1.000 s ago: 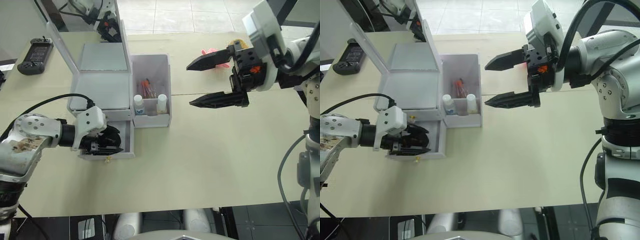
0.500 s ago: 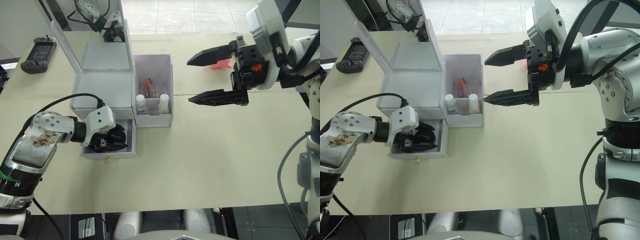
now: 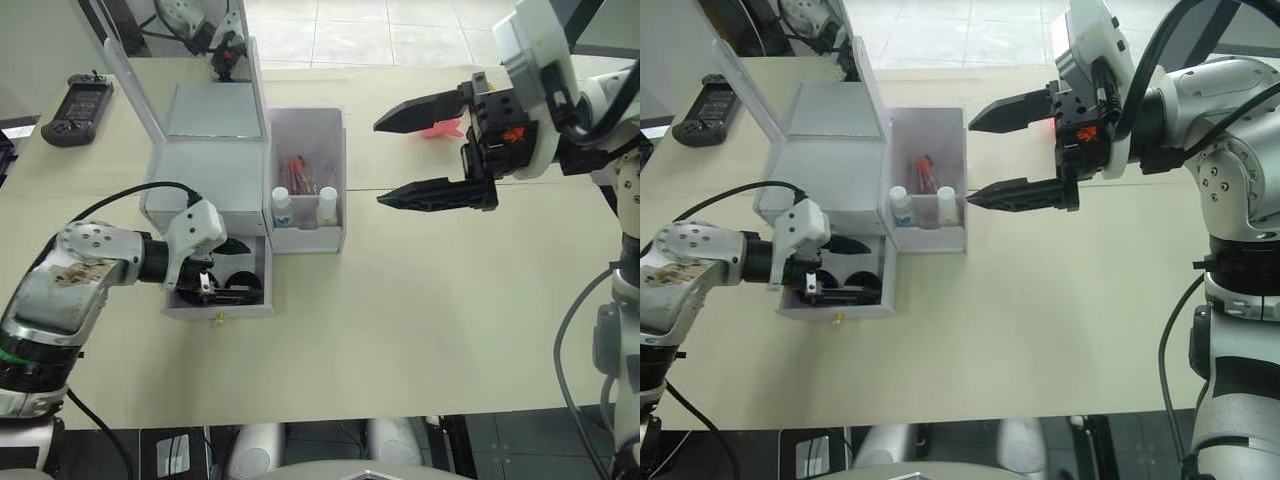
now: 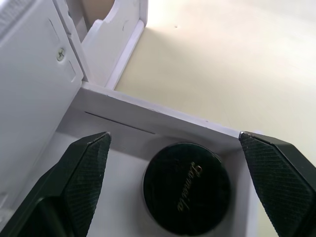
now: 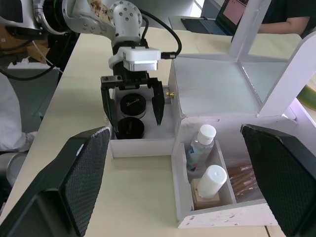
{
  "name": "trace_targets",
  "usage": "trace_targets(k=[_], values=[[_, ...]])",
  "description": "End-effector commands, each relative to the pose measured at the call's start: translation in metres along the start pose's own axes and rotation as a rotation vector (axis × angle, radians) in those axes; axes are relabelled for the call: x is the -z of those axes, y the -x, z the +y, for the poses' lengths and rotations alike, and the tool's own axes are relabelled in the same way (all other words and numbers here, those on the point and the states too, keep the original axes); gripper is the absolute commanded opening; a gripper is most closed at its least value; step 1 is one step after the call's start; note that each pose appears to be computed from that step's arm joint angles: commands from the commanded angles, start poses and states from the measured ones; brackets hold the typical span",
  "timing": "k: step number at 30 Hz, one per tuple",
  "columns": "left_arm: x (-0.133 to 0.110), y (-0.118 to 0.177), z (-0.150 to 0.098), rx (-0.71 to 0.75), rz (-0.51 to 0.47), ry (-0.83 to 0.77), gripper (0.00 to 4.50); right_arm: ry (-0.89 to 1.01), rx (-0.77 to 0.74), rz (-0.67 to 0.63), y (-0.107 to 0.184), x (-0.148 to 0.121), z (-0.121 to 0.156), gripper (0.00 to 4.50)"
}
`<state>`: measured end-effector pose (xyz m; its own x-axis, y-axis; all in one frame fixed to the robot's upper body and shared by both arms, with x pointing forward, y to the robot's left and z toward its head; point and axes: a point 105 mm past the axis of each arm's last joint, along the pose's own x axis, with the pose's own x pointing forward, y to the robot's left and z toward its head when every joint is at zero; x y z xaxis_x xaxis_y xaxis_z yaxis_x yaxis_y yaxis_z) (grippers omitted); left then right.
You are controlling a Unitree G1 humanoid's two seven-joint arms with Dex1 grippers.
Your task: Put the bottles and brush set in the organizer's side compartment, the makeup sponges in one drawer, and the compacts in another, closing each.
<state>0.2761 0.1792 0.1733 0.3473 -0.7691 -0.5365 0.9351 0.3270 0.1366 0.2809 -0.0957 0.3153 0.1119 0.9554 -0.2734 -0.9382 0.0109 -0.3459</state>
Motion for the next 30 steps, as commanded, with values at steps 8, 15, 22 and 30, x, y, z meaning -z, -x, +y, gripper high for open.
trace_targets(k=[8, 15, 22, 30], values=[[-0.017, 0.076, -0.037, -0.048, -0.271, 0.224, 4.46, 0.047, -0.019, -0.009, 0.007, -0.009, 0.002, 4.5], [0.037, 0.095, -0.094, -0.204, -0.398, 0.496, 4.46, 0.031, -0.082, 0.001, 0.0, -0.005, 0.001, 4.5], [0.094, 0.082, -0.125, -0.453, -0.406, 0.629, 3.88, 0.014, -0.109, 0.048, -0.009, 0.011, -0.002, 4.5], [0.121, 0.04, -0.115, -0.669, -0.445, 0.66, 1.46, 0.024, -0.124, 0.042, -0.015, 0.009, -0.009, 4.5]])
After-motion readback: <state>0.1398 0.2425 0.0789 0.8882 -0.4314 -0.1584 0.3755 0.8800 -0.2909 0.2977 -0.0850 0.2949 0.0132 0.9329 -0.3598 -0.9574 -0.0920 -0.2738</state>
